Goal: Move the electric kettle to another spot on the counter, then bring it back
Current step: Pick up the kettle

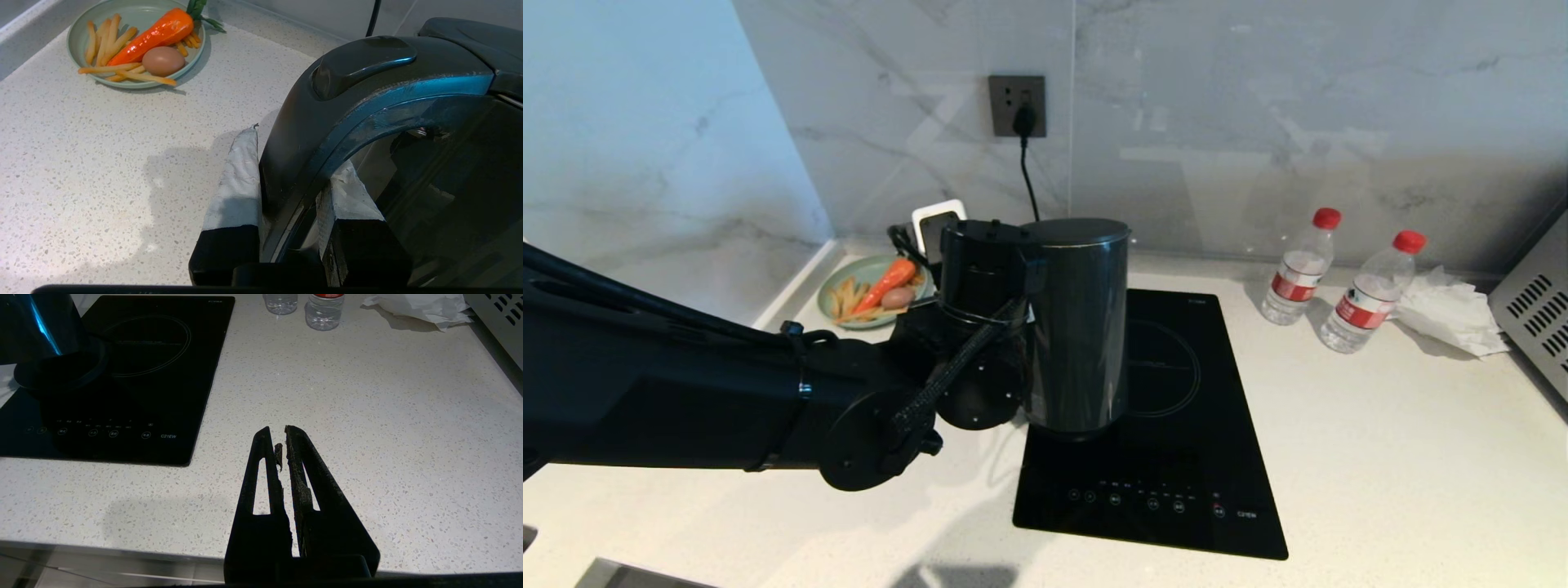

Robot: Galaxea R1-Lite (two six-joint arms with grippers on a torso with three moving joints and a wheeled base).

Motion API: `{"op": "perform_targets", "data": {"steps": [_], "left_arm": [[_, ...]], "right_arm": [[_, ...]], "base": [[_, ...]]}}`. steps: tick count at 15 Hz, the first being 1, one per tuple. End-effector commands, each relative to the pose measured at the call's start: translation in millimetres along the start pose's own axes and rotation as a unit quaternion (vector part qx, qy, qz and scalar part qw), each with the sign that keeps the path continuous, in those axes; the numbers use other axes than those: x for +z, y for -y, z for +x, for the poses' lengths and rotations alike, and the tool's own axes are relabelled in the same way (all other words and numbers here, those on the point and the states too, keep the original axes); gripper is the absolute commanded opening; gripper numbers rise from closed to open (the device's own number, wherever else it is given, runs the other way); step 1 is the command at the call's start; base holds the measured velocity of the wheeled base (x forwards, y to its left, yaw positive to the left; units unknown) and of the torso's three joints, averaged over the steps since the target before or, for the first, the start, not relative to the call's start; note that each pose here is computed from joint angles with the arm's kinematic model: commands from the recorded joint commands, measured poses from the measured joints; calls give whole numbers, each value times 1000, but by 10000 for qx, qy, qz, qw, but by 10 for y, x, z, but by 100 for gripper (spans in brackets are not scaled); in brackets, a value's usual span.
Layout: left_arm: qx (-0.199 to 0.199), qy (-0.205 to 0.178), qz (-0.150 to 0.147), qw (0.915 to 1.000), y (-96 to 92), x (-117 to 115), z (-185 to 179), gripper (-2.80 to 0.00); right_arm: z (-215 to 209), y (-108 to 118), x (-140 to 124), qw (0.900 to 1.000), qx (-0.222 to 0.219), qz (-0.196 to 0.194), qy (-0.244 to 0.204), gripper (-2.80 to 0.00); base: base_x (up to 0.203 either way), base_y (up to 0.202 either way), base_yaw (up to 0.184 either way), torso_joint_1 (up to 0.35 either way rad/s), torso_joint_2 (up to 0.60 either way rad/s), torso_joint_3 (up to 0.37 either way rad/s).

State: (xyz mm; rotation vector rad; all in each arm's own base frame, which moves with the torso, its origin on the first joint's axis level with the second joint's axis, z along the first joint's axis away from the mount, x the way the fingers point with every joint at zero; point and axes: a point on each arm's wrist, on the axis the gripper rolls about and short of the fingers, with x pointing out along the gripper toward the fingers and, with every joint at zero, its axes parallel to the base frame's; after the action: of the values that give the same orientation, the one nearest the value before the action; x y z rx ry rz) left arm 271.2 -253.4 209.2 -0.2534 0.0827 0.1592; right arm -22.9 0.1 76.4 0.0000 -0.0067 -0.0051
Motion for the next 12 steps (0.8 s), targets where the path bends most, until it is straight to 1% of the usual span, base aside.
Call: {"op": "perform_targets", "data": {"steps": [1,6,8,12], "left_arm": [[-1,54,-82,10000,-1,49,-21,-280],[-51,158,-232,9996,8,176,-51,-280],[-45,180,-259,9995,14,193,-43,-280],[138,233,-291,9992,-62,221,102,-280]], "right_arm": [[0,0,1,10000,3,0,5,-280],[1,0,-2,10000,-4,0,-1,-280],[1,0,-3,10000,-4,0,-3,-280],[0,0,1,10000,2,0,5,-280]], "base": [[0,0,0,0,0,0],[0,0,0,0,0,0],[0,0,0,0,0,0],[0,0,0,0,0,0]]}}
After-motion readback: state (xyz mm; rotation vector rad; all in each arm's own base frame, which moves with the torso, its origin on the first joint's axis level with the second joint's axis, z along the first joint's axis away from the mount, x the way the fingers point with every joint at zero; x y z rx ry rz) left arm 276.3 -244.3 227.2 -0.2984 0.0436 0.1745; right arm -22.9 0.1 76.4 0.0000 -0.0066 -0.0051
